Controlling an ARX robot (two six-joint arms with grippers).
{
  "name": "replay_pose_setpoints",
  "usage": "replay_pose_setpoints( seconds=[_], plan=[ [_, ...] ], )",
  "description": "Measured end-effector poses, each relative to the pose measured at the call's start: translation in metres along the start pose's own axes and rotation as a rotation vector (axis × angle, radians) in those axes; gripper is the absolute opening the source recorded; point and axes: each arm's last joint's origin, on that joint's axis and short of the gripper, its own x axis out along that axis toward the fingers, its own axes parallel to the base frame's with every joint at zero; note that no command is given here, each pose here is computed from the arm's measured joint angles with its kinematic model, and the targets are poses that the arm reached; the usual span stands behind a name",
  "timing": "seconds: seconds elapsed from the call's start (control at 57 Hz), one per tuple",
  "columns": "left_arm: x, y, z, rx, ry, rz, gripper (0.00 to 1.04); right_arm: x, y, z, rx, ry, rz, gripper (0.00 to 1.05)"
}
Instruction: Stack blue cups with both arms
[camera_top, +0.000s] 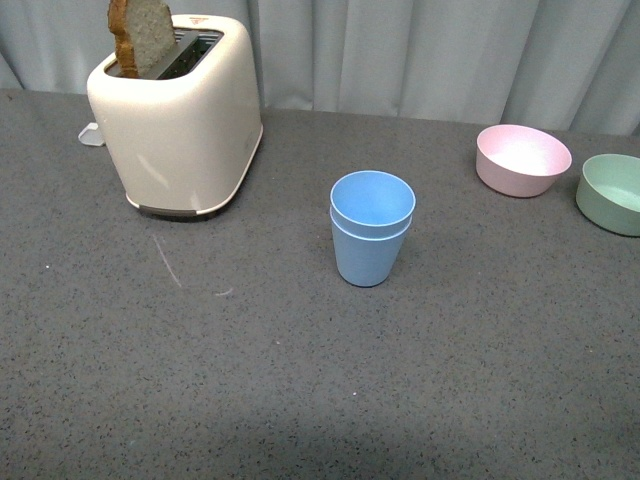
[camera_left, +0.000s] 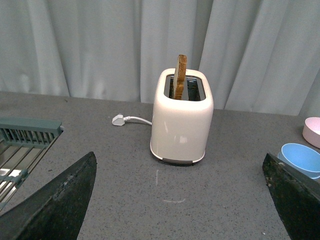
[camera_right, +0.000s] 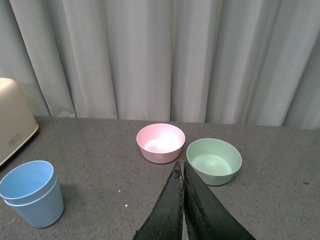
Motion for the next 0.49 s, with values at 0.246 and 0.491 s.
replay_pose_setpoints(
  seconds=[0.246, 0.491],
  plan=[
    [0.000, 0.000, 0.000, 0.000, 0.000, 0.000, 0.98, -0.012, 0.000, 0.002, 0.000, -0.008, 0.000, 0.01],
    [0.000, 0.000, 0.000, 0.000, 0.000, 0.000, 0.98, -0.022, 0.000, 0.004, 0.000, -0.018, 0.000, 0.01]
  ],
)
